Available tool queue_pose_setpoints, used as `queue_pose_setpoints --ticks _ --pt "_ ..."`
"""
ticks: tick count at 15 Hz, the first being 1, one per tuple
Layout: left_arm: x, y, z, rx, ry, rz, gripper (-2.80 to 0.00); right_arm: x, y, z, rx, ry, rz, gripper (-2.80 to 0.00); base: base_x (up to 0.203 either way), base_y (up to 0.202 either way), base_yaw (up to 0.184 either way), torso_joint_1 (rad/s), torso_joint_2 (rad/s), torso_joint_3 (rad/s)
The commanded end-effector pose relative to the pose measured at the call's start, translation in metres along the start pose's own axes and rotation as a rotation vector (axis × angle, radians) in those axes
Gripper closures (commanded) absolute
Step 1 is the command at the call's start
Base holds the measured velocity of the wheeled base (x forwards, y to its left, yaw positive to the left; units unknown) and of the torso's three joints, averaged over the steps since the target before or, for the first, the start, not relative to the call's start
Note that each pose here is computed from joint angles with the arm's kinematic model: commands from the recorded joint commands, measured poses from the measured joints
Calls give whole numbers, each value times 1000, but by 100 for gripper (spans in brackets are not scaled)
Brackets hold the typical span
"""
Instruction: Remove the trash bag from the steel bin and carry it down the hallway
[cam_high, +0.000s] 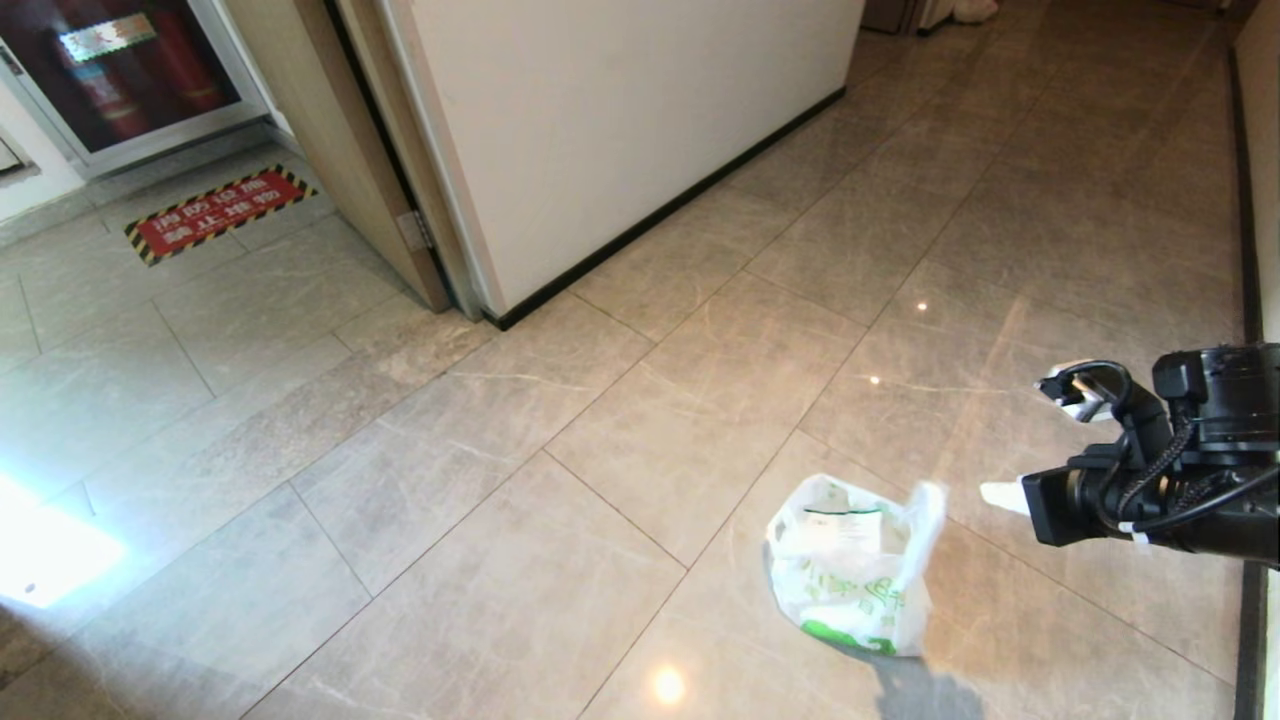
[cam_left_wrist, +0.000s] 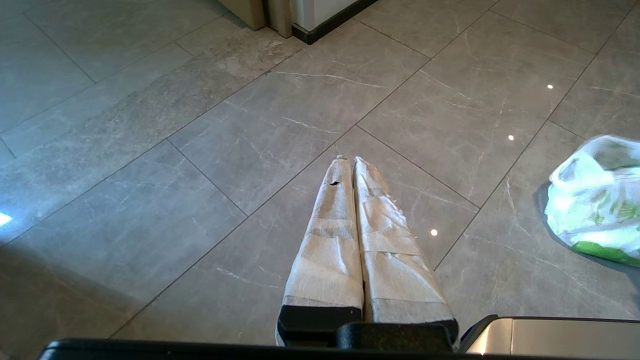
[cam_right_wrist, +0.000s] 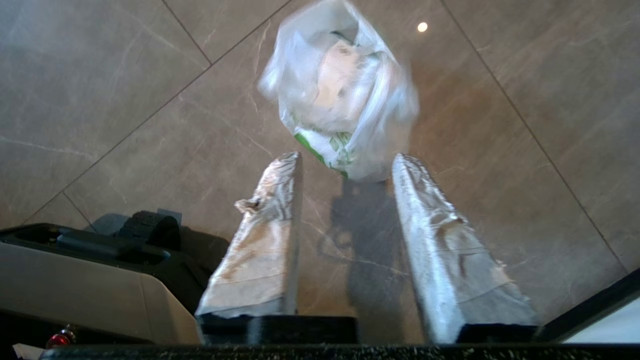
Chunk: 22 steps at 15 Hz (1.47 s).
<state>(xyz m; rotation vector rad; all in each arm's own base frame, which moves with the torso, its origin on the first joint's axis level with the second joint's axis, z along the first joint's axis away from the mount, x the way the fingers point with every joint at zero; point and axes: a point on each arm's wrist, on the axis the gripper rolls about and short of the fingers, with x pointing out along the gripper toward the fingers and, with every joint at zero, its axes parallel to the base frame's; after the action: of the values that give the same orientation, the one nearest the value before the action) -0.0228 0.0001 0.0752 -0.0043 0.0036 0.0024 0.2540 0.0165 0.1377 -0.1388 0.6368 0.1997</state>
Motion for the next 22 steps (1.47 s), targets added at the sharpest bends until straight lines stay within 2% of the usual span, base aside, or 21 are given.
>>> queue_pose_setpoints --ticks 1,5,8,10,12,15,17,19,20,22 --pt "0 0 0 0 -1 1 0 8 0 -5 -3 34 9 -280 0 0 0 0 0 0" --pt "0 0 0 0 -1 1 0 -24 -1 3 -38 -31 -15 -280 0 0 0 0 0 0" --pt "0 0 0 0 -1 1 0 -80 3 3 -47 -70 -33 -280 0 0 0 0 0 0" --pt "0 0 0 0 -1 1 0 -124 10 -12 -21 -115 -43 -280 0 0 0 0 0 0" --pt "0 0 0 0 -1 1 0 -164 19 -39 23 -174 -54 -280 0 0 0 0 0 0" --pt "0 0 0 0 -1 1 0 -204 35 -103 80 -293 -79 -280 0 0 0 0 0 0" --pt "0 0 0 0 -1 1 0 -206 45 -150 84 -359 -101 -280 0 0 0 0 0 0" --pt "0 0 0 0 -1 1 0 -192 50 -188 91 -374 -125 -280 0 0 0 0 0 0" --pt "0 0 0 0 -1 1 0 -189 51 -200 94 -405 -141 -280 0 0 0 0 0 0" --pt "0 0 0 0 -1 1 0 -191 53 -209 94 -490 -167 -280 0 0 0 0 0 0"
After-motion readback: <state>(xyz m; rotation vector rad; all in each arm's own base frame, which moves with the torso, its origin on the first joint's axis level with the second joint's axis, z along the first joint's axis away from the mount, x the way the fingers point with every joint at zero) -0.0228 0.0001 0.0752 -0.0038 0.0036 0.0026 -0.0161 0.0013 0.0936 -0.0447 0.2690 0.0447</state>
